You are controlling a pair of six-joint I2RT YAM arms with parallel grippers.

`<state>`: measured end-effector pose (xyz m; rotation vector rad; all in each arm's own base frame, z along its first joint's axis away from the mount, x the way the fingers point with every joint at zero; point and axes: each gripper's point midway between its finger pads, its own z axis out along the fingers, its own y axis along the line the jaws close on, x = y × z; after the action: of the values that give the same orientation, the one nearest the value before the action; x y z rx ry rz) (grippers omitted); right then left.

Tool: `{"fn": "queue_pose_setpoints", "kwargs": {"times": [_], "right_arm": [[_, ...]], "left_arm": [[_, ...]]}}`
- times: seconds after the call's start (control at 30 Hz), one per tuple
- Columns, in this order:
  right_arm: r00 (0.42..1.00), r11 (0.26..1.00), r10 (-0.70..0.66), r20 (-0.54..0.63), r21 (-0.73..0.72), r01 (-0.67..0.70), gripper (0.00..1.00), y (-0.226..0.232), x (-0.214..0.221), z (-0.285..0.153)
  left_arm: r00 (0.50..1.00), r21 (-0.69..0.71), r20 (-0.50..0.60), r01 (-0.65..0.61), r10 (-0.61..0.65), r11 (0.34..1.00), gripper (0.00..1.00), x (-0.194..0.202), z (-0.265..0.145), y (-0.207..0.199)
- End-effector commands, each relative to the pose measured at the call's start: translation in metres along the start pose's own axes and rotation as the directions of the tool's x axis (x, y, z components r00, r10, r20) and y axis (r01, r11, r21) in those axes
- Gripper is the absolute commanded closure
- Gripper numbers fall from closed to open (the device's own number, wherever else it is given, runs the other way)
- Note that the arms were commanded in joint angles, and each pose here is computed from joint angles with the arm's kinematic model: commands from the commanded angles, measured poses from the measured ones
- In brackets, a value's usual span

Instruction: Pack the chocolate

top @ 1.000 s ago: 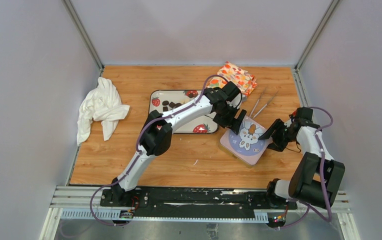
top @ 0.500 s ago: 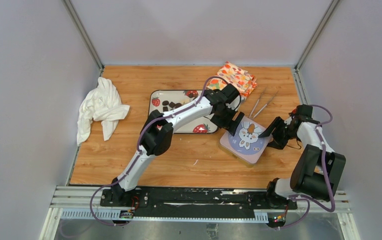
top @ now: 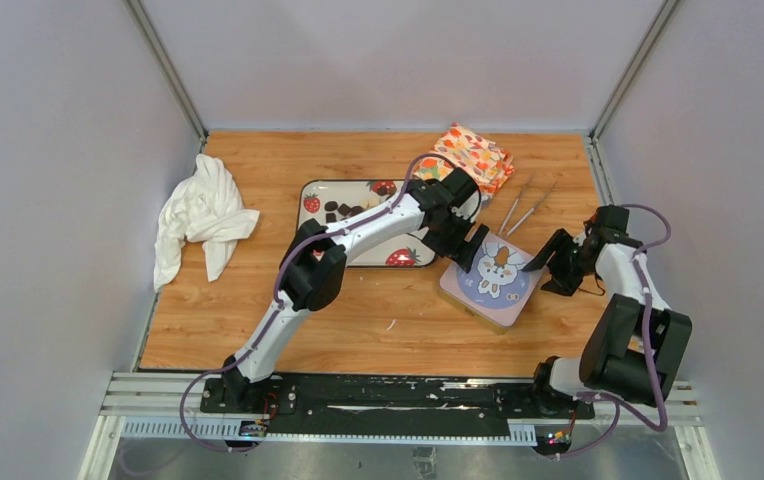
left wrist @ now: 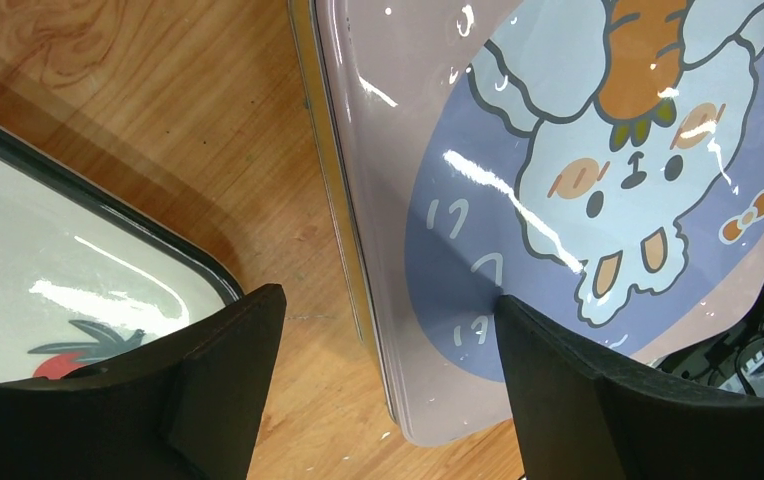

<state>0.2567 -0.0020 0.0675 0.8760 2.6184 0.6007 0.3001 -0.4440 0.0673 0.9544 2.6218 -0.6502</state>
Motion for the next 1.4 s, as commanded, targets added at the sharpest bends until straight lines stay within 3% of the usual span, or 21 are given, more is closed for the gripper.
{"fn": "queue_pose_setpoints", "kwargs": {"times": [0.0, 0.1, 0.3, 0.5, 0.77, 1.07, 1.23, 1.37], "right_arm": [[0.988, 0.995, -0.045, 0.147, 0.100, 0.030, 0.35, -0.009, -0.023, -0.026], [0.973, 0.989, -0.091, 0.213, 0.132, 0.064, 0.35, -0.004, -0.031, -0.042], [0.949, 0.972, -0.221, 0.224, 0.128, 0.196, 0.74, 0.023, -0.031, -0.047], [0.944, 0.957, -0.271, 0.186, 0.158, 0.243, 0.94, 0.035, -0.029, -0.035], [0.971, 0.943, -0.234, 0.050, 0.253, 0.214, 1.00, -0.003, -0.017, 0.009], [0.913, 0.941, -0.339, 0.225, 0.083, 0.329, 1.00, 0.095, -0.057, -0.036], [0.876, 0.897, -0.440, 0.198, 0.041, 0.441, 1.00, 0.147, -0.042, -0.019], [0.887, 0.896, -0.439, 0.141, 0.001, 0.443, 1.00, 0.159, -0.030, 0.009]], "left_arm": [[0.992, -0.103, -0.128, 0.000, -0.014, 0.995, 0.19, 0.041, 0.035, 0.035], [0.990, -0.101, -0.139, 0.001, -0.015, 0.995, 0.19, 0.044, 0.037, 0.036], [0.988, -0.094, -0.151, -0.003, -0.011, 0.996, 0.19, 0.048, 0.039, 0.037], [0.988, -0.091, -0.151, -0.001, -0.013, 0.996, 0.19, 0.047, 0.039, 0.039], [0.988, -0.084, -0.156, -0.001, -0.012, 0.996, 0.19, 0.048, 0.039, 0.040], [0.996, -0.083, -0.084, 0.001, -0.008, 0.997, 0.18, 0.026, 0.014, 0.036], [0.999, -0.092, 0.051, 0.009, -0.005, 0.996, 0.11, -0.014, -0.030, 0.030], [0.989, -0.103, 0.144, 0.031, -0.016, 0.994, 0.08, -0.036, -0.069, 0.031]]}}
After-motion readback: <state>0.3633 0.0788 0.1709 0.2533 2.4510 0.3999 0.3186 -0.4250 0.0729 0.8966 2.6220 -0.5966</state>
